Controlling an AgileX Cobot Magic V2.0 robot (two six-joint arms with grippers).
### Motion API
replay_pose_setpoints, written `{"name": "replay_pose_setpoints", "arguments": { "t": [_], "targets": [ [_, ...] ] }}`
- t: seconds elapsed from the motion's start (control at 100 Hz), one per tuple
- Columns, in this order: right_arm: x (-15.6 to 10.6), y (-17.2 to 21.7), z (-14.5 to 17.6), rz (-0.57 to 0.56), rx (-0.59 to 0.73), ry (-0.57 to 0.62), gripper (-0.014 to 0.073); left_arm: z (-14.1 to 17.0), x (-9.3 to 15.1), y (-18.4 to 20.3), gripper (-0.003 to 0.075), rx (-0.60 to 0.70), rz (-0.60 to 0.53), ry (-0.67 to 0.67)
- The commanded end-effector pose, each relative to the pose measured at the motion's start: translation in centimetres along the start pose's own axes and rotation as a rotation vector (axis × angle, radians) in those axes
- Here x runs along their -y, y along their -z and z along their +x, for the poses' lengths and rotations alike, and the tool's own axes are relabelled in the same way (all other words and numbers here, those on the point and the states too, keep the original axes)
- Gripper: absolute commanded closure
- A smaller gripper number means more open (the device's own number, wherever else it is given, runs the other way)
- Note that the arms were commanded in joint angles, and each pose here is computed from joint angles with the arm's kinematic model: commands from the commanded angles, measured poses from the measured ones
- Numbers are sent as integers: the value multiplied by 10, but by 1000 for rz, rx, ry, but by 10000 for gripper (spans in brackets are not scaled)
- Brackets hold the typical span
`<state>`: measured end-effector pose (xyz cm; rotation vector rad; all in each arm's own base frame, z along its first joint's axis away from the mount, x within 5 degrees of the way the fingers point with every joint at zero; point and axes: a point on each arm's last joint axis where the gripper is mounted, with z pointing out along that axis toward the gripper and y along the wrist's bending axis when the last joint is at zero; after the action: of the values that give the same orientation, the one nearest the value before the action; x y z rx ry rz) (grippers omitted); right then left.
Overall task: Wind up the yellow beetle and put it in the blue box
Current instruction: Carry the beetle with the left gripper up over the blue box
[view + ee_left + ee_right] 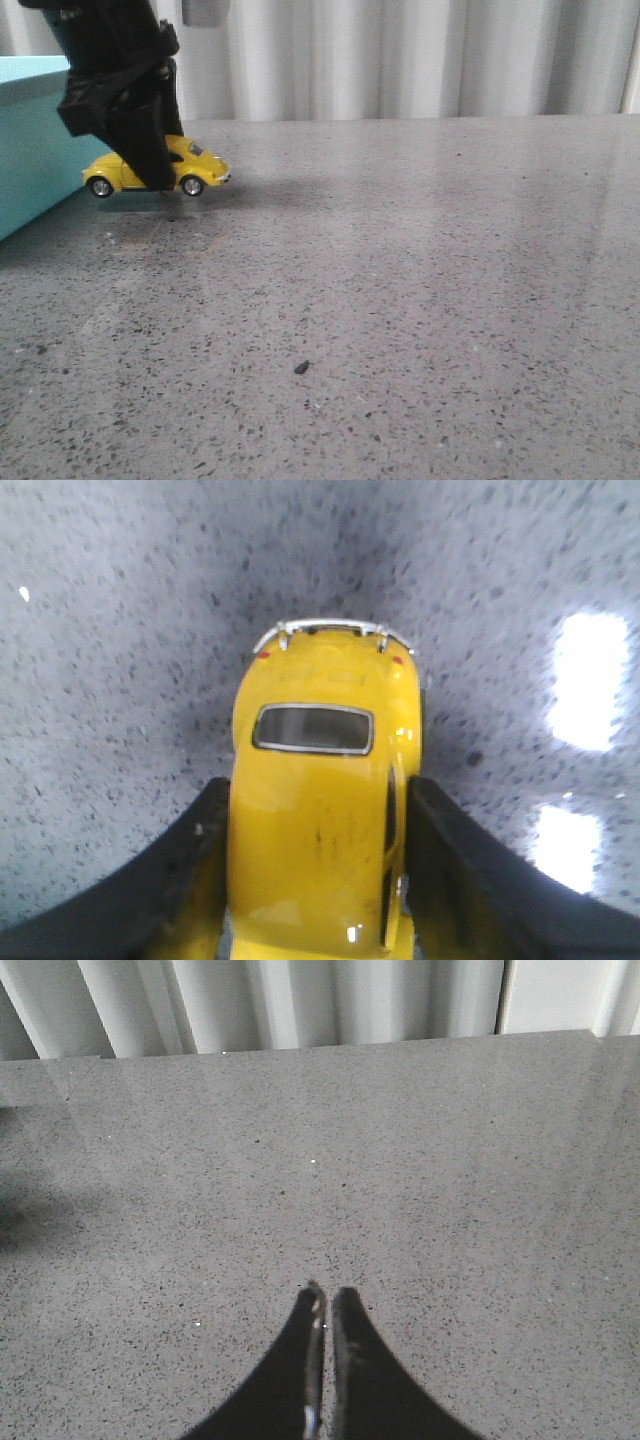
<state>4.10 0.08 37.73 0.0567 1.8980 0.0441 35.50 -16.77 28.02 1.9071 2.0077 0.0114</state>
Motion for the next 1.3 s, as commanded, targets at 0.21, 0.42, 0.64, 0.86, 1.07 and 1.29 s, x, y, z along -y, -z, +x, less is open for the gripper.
{"name": "replay_pose_setpoints", "arguments": {
  "t": [0.21, 0.42, 0.64, 0.86, 1.07, 1.29],
  "targets": [
    [-1, 2, -12, -5, 91, 12, 656, -27, -2, 86, 661, 179, -78, 68],
    [-1, 2, -12, -5, 89, 12, 656, -34, -4, 141, 661, 262, -191, 168],
    [-1, 2, -11, -4, 78, 12, 656, -13, 2, 179, 661, 197, -289, 263],
    [-1, 2, -11, -4, 78, 12, 656, 26, 0, 211, 661, 206, -376, 508],
    [-1, 2, -11, -4, 78, 12, 656, 68, -7, 230, 661, 212, -448, 814],
    [-1, 2, -11, -4, 78, 12, 656, 100, -12, 226, 661, 195, -459, 1053]
  ]
}}
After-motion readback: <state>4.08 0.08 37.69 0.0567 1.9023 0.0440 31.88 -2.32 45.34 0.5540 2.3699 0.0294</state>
